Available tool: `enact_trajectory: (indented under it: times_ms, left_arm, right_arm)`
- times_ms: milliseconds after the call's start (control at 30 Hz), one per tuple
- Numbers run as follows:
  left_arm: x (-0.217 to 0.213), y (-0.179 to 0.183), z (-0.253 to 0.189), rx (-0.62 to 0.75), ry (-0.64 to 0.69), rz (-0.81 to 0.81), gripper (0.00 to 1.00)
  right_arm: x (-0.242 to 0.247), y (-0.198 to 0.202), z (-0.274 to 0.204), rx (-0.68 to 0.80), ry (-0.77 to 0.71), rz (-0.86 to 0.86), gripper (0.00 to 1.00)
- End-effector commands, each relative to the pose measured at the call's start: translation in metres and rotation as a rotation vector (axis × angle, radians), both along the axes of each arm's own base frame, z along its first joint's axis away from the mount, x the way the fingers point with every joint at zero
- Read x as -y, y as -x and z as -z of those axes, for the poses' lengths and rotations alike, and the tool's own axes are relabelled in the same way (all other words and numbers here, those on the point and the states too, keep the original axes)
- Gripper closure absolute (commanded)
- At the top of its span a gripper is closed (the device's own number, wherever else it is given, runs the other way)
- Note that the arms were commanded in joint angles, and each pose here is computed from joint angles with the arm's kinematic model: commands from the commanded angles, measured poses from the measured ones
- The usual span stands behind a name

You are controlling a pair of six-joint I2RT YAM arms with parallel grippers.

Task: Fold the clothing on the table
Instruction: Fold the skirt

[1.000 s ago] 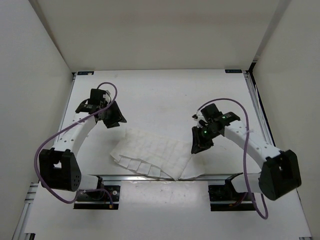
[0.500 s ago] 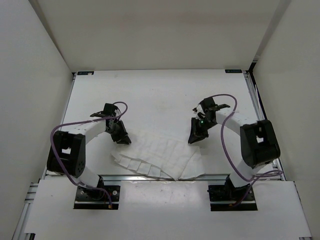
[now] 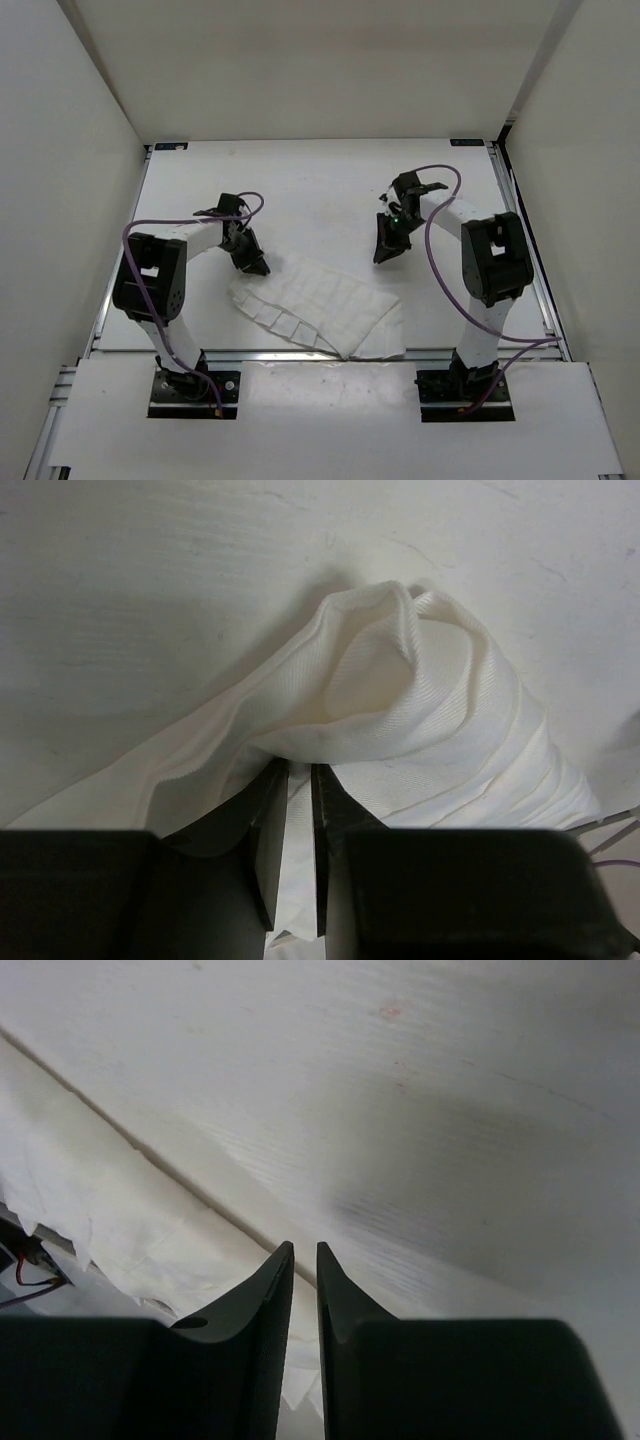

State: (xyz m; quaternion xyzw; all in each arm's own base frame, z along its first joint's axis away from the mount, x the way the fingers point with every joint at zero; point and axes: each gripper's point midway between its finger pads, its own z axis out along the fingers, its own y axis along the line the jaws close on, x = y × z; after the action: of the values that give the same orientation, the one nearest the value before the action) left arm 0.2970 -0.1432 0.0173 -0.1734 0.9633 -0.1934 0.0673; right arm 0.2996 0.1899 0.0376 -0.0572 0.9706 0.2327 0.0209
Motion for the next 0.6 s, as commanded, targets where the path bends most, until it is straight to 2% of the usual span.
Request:
enact_trajectory:
  times_ms: [0, 133, 367, 433, 567]
  left_arm:
    - [-0.001, -0.018, -0.003, 0.057, -0.023, -0.007, 0.73]
    - [0.003, -0.023, 0.003, 0.018, -0.013, 0.007, 0.75]
    - [0.006, -0.025, -0.009, 0.038, -0.009, 0.003, 0.75]
    - [0.005, -0.023, -0.01, 0.036, -0.017, 0.007, 0.74]
    - [0.004, -0.022, -0.012, 0.052, -0.028, 0.003, 0.75]
  right_arm:
    - [-0.016, -0.004, -0.05, 0.124, -0.036, -0.105, 0.8]
    - [-0.035, 0.036, -0.065, 0.092, -0.046, -0.232, 0.8]
    - [-0.032, 0.107, -0.034, -0.08, -0.033, -0.322, 0.8]
    - [-0.032, 0.117, -0.023, -0.124, -0.032, -0.326, 0.8]
    - [-0.025, 0.108, -0.001, -0.144, -0.009, -0.285, 0.81]
